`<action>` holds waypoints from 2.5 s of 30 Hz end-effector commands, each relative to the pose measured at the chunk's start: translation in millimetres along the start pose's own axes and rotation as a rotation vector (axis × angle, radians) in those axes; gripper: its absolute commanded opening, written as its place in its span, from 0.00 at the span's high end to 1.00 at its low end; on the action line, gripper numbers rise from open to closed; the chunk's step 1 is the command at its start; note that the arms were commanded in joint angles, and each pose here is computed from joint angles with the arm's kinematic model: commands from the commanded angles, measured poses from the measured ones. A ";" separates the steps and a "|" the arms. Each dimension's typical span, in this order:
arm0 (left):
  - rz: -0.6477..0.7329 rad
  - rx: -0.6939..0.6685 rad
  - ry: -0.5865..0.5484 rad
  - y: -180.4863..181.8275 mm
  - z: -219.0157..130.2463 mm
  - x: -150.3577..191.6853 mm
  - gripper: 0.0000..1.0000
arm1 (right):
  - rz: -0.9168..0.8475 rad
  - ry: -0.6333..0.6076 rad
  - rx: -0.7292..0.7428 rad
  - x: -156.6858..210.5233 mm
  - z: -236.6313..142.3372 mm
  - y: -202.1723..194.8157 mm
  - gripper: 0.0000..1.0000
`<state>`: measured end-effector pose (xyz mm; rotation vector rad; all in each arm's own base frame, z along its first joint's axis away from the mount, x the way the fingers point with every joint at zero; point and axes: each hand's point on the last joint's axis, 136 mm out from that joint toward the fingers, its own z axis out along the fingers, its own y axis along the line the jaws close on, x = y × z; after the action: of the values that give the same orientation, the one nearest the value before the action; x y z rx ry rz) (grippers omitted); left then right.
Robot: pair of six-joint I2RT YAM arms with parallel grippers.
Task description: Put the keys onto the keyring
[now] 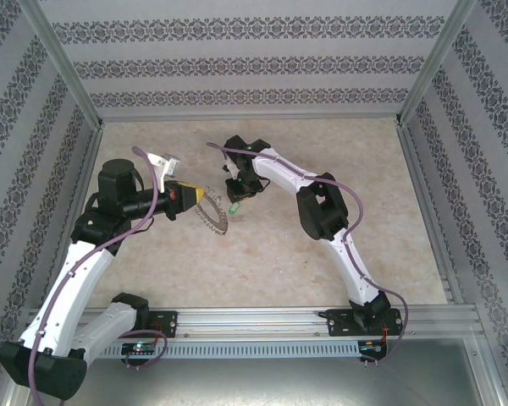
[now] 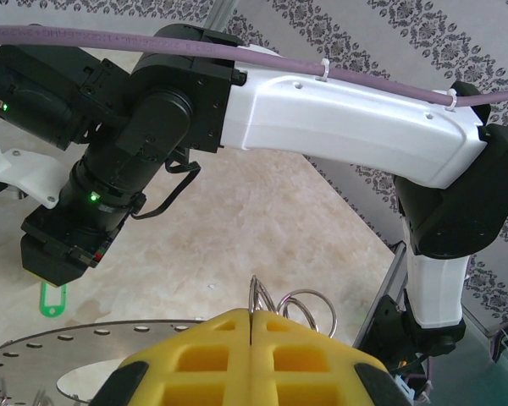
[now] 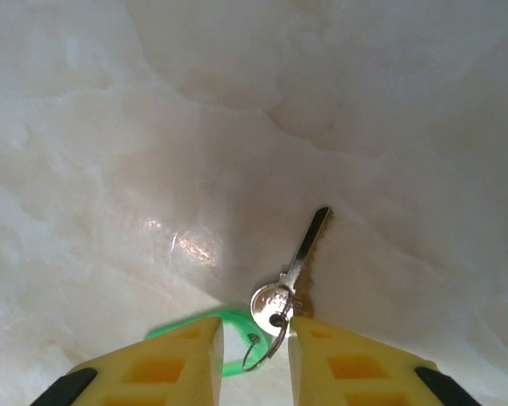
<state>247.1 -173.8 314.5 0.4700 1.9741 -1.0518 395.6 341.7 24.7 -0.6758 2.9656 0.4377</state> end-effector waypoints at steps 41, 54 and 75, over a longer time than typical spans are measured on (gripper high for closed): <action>0.155 -0.015 0.016 7.9 17.0 -37.1 1.00 | -0.679 -0.582 -0.643 81.3 -284.9 135.5 1.00; 0.165 0.029 0.028 -1.6 21.7 -37.0 1.00 | -0.739 -0.638 -0.599 81.3 -305.5 161.0 1.00; 0.183 0.070 0.039 -12.3 23.6 -37.5 1.00 | -0.690 -0.694 -0.449 47.7 -300.6 158.5 1.00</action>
<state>276.8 -192.6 323.0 0.6422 1.9646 -1.0010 279.3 365.9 346.3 -1.2127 1.8477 1.0232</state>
